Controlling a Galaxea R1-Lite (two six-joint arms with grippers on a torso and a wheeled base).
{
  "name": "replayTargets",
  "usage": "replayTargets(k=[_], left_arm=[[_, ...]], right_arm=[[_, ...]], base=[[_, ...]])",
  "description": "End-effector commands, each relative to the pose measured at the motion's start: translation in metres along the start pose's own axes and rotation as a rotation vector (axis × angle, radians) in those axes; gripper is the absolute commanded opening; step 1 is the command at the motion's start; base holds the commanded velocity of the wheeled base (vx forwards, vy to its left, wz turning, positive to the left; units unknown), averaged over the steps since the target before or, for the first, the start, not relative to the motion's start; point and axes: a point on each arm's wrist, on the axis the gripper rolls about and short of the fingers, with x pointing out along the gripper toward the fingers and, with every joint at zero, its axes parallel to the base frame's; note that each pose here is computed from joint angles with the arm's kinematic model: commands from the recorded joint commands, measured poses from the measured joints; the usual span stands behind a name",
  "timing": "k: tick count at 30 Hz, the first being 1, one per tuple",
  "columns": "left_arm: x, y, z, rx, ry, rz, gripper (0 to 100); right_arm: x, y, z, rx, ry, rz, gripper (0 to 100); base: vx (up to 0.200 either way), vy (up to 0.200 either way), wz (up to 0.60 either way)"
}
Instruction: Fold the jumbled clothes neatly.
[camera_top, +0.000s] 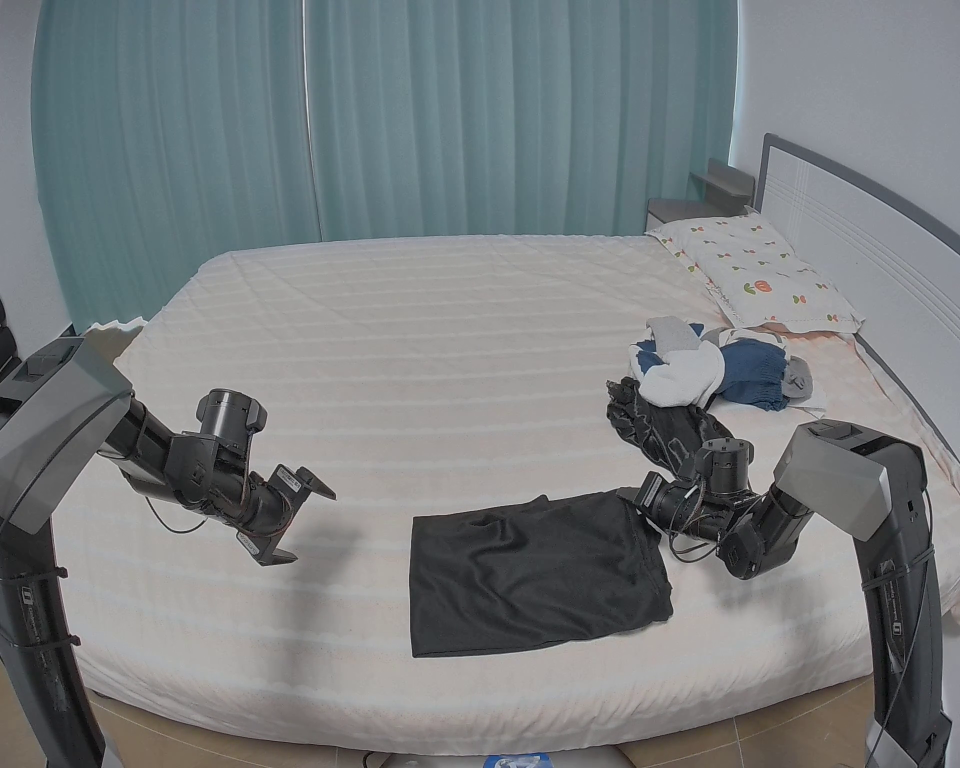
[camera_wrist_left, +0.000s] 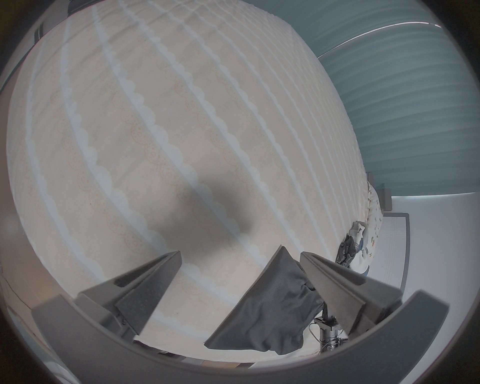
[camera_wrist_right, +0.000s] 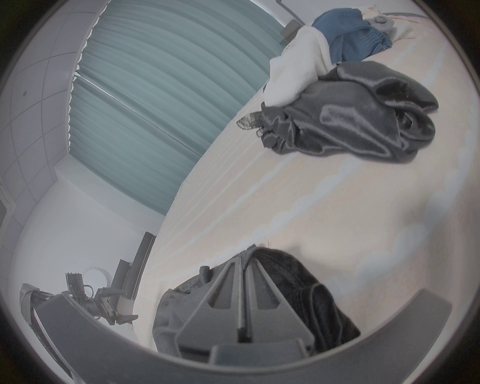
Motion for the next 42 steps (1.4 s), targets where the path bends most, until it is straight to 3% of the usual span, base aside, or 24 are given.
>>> replayTargets(k=[1,23,34,35,38,42], left_arm=[[0.0,0.0,0.0,0.0,0.001,0.001,100],[0.0,0.001,-0.001,0.001,0.002,0.004,100],[0.0,0.001,-0.001,0.001,0.002,0.004,100],[0.0,0.001,-0.001,0.001,0.002,0.004,100],[0.001,0.001,-0.001,0.0,0.003,0.005,100],[0.004,0.001,-0.004,0.01,-0.015,0.027,100]], right_arm=[[0.001,-0.003,0.004,0.002,-0.025,-0.011,0],[0.003,-0.016,0.017,0.016,-0.077,-0.043,0],[0.008,-0.022,0.01,0.02,-0.069,-0.049,0],[0.008,-0.022,0.01,0.02,-0.071,-0.051,100],[0.005,-0.022,0.013,0.02,-0.099,-0.075,100],[-0.03,-0.013,0.031,0.032,-0.141,-0.09,100]], base=[[0.0,0.0,0.0],[0.0,0.0,0.0],[0.0,0.0,0.0],[0.0,0.0,0.0],[0.0,0.0,0.0],[0.0,0.0,0.0]])
